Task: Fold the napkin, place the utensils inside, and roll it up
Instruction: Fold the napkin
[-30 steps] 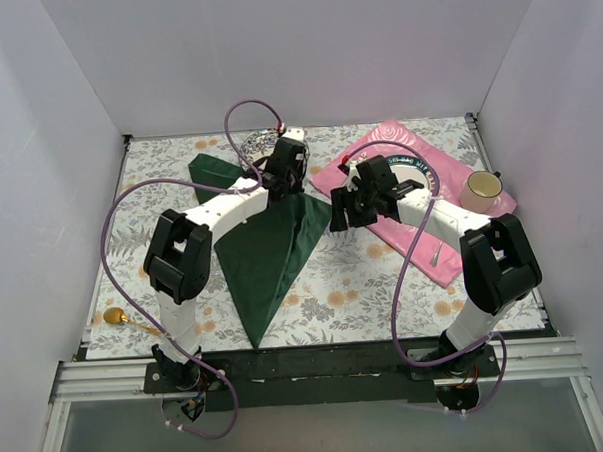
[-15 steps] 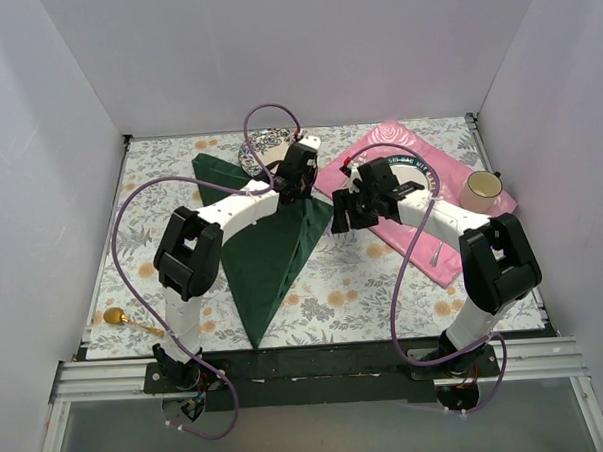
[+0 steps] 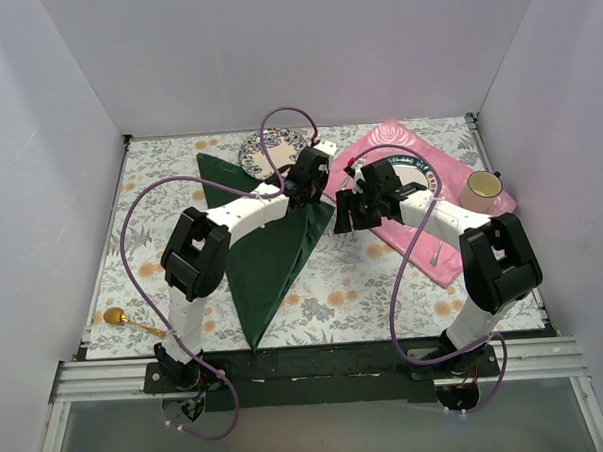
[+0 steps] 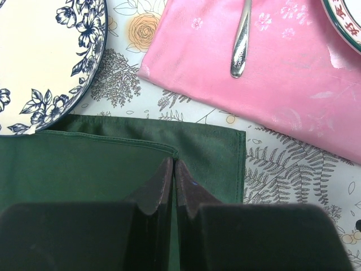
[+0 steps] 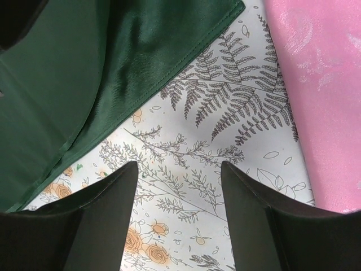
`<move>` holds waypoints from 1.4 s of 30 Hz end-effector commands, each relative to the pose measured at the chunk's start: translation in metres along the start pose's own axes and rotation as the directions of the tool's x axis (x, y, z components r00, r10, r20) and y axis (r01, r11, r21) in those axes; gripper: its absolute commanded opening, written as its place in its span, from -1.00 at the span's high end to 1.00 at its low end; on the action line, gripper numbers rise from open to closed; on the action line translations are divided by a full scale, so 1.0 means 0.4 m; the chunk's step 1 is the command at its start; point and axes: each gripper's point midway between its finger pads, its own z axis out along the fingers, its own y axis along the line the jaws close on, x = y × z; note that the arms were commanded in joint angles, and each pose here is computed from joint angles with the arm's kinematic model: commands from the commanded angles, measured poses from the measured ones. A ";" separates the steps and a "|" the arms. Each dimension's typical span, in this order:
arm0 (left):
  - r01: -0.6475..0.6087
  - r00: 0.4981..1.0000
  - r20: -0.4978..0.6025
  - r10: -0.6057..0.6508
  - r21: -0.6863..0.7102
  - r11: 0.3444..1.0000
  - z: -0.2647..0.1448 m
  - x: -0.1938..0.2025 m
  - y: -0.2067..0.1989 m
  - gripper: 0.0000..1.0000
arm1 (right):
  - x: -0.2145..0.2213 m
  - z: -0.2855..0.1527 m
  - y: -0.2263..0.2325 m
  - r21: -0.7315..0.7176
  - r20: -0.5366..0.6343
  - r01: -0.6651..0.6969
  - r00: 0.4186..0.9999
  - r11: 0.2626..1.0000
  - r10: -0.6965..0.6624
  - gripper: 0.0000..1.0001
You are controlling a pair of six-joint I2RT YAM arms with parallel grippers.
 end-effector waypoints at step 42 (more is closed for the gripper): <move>-0.137 0.990 0.029 0.135 0.059 0.989 0.035 -0.024 -0.095 1.00 | -0.010 -0.001 -0.019 0.000 0.025 -0.016 1.000 1.000 0.016 -0.36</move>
